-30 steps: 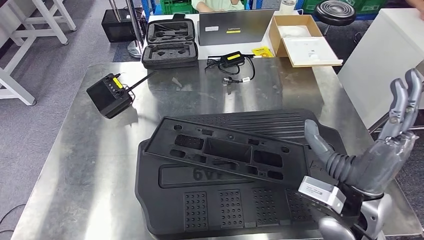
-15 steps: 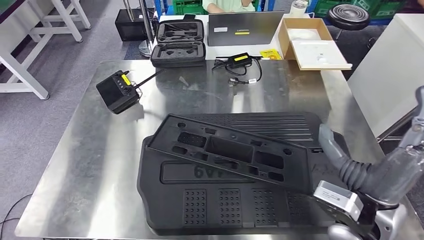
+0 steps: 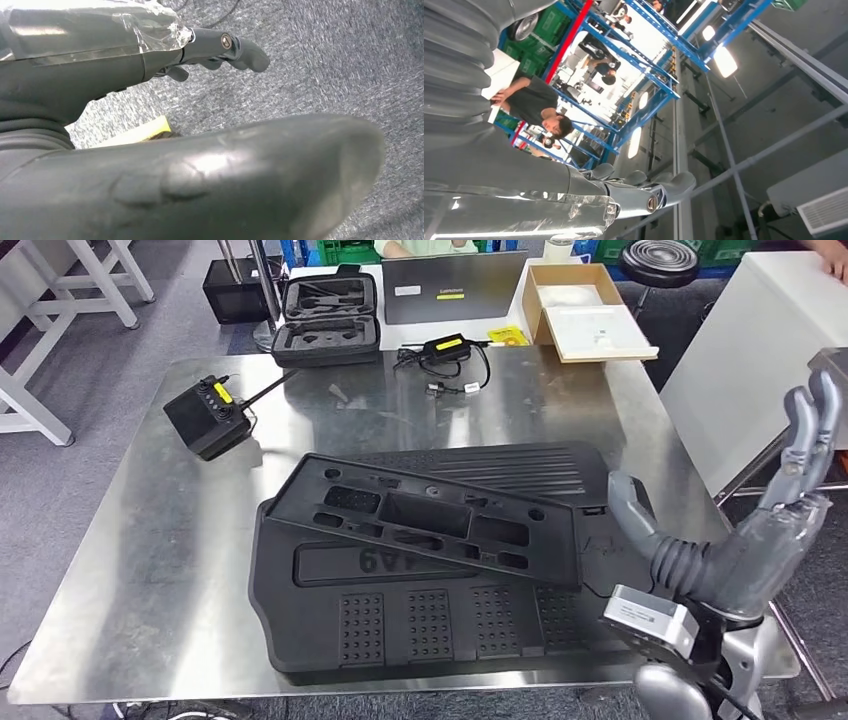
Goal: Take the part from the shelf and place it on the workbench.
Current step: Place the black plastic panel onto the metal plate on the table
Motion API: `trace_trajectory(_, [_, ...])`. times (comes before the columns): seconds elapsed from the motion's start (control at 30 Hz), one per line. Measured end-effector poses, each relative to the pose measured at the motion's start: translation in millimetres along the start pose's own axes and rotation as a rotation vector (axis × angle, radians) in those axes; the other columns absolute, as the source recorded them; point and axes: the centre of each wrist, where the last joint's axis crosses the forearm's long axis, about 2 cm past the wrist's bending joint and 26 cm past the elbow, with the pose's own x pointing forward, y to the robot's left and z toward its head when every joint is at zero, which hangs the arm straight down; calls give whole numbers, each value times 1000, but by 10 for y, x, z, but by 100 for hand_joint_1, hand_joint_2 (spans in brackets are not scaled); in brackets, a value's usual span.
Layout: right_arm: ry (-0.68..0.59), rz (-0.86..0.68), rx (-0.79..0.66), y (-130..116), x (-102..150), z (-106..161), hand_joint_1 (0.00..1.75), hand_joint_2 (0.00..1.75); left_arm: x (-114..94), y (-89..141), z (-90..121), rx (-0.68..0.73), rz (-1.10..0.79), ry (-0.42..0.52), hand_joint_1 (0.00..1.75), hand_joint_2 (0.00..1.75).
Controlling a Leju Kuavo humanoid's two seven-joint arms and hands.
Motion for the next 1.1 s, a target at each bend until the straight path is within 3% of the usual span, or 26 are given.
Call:
trace_trajectory(0.53, [14, -7, 2, 41, -19, -2, 0, 175, 3, -37, 9, -2, 9, 3, 0, 0])
trace_trajectory(0.67, [16, -24, -1, 52, -18, -8, 0, 0, -9, -35, 15, 0, 9, 6, 0, 0])
trace_trajectory(1.1, [36, -47, -5, 66, -3, 4, 0, 0, -13, -39, 18, -1, 9, 6, 0, 0])
